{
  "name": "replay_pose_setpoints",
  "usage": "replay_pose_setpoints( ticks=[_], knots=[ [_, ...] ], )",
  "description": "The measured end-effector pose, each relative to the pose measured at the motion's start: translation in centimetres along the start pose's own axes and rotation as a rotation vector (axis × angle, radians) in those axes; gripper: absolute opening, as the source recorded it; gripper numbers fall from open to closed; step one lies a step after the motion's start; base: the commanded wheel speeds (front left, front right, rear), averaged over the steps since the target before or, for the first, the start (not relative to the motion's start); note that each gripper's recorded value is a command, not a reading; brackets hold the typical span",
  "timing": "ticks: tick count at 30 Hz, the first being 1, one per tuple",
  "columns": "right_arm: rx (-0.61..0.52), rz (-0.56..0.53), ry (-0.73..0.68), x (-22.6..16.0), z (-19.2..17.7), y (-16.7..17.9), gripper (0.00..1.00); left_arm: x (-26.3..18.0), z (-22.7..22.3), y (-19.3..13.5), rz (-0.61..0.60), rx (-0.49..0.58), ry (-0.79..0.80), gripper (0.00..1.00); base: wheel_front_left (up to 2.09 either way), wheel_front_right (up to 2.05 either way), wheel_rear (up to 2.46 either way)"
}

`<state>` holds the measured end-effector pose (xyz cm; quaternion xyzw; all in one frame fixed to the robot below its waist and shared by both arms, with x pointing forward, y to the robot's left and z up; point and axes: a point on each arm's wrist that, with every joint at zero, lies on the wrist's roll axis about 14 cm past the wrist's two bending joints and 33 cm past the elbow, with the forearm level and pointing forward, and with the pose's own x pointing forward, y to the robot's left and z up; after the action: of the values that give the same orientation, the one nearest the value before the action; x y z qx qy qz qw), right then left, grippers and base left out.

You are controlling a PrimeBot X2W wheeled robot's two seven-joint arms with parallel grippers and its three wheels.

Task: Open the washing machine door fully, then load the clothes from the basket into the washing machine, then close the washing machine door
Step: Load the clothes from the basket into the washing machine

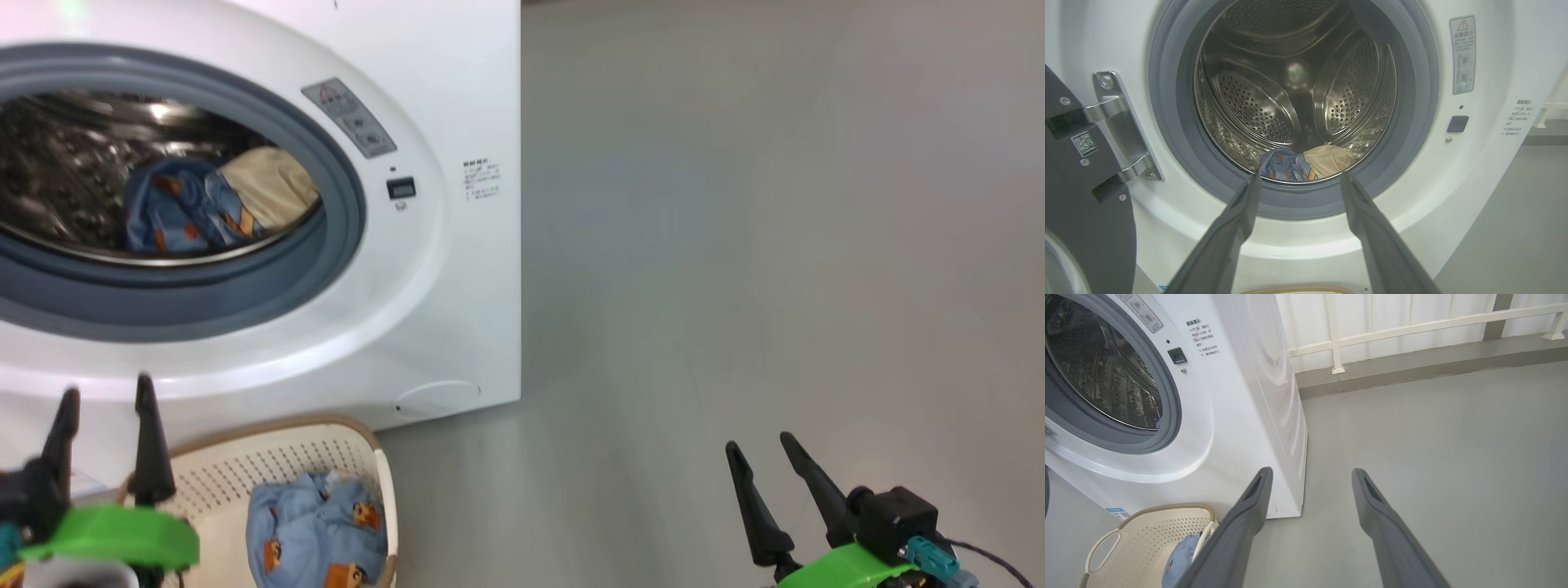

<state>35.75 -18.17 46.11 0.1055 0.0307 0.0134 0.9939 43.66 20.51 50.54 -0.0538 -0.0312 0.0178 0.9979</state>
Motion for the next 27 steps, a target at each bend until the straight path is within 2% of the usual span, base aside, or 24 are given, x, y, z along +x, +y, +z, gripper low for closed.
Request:
replay_pose_setpoints(
  ticks=[15, 27],
  knots=[
    [-0.012, -0.016, -0.065, -2.1, 1.9, -0.6, 1.0, -7.2, -0.4, 1.5, 0.062, 0.044, 0.024, 1.0, 0.0, 0.0, 0.0],
    [-0.029, -0.004, -0.079, -1.9, 2.4, -0.4, 1.0, -9.2, -2.1, 1.2, 0.084, 0.022, 0.075, 1.0, 0.0, 0.0, 0.0]
  ],
)
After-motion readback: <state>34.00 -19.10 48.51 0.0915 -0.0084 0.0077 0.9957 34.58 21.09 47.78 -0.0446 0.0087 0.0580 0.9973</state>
